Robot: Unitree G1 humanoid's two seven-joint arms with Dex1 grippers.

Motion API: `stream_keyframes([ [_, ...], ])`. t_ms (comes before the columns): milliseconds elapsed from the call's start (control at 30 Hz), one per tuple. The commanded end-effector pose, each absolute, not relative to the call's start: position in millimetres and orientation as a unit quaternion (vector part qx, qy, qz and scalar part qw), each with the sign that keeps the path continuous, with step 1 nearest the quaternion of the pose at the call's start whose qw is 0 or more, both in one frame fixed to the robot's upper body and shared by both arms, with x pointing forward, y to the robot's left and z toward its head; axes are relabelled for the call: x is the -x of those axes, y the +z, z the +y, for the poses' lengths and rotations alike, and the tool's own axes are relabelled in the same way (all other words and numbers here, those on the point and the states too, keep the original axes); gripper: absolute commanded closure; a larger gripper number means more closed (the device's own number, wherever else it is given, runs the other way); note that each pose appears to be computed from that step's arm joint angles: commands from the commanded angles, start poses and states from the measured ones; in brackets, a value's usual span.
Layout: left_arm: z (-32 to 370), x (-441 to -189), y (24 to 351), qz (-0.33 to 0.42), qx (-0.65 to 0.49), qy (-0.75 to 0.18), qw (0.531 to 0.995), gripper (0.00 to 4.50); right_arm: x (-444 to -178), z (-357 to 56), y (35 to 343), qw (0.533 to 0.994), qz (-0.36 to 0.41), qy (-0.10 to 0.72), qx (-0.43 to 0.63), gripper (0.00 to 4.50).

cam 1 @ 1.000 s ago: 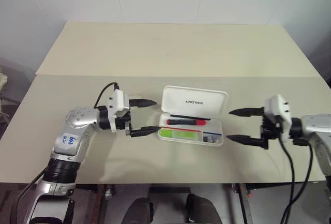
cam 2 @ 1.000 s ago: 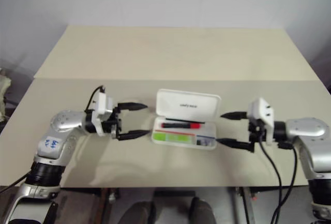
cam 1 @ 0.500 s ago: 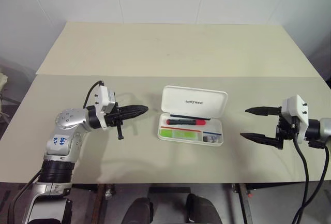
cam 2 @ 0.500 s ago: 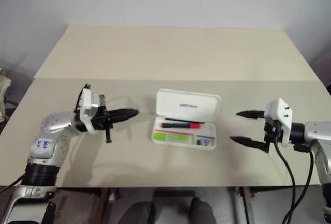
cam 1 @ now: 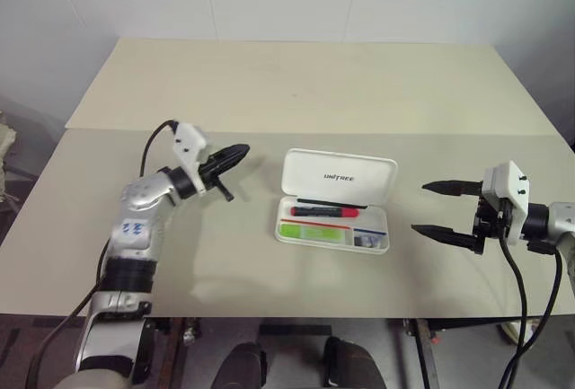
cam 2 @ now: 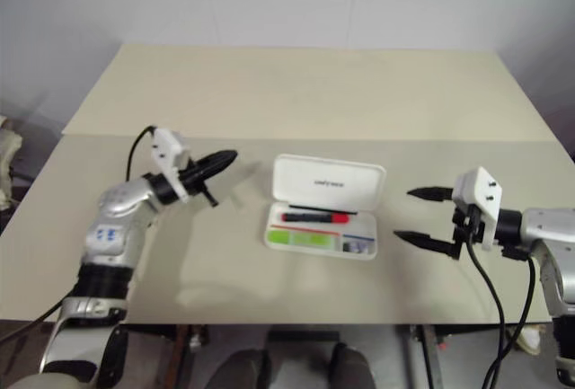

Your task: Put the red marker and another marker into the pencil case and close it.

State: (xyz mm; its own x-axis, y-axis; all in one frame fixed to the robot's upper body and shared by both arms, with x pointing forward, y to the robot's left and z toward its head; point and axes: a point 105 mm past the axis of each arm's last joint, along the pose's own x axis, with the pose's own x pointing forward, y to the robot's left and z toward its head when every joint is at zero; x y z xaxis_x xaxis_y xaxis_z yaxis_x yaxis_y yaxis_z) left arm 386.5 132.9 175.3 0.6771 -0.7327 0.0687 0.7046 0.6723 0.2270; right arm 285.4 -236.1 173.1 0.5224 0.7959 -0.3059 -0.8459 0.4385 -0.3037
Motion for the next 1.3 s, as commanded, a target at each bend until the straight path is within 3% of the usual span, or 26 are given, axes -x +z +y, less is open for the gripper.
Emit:
stream_keyframes([
  [33, 115.6, -396.3, 176.8, -0.074, -0.1, -0.4, 0.908, 4.47, -286.1, -231.7, 184.3, 0.843, 0.037, 0.486, 0.23, 0.0],
  [267, 67.3, -391.3, 179.2, -0.075, -0.104, -0.496, 0.859, 4.47, -286.3, -228.0, 184.3, 0.843, 0.032, 0.485, 0.229, 0.0],
  [700, 68.1, -356.7, 181.0, -0.091, -0.182, -0.614, 0.762, 4.47, -284.9, -217.1, 194.6, 0.842, 0.005, 0.491, 0.225, 0.0],
  [1000, 32.0, -323.6, 177.6, -0.086, -0.224, -0.696, 0.677, 4.47, -271.7, -200.7, 218.4, 0.83, 0.015, 0.53, 0.173, 0.0],
  [1300, 7.9, -312.4, 149.2, -0.022, -0.226, -0.717, 0.659, 4.47, -259.9, -209.5, 211.2, 0.832, 0.047, 0.52, 0.188, 0.0],
])
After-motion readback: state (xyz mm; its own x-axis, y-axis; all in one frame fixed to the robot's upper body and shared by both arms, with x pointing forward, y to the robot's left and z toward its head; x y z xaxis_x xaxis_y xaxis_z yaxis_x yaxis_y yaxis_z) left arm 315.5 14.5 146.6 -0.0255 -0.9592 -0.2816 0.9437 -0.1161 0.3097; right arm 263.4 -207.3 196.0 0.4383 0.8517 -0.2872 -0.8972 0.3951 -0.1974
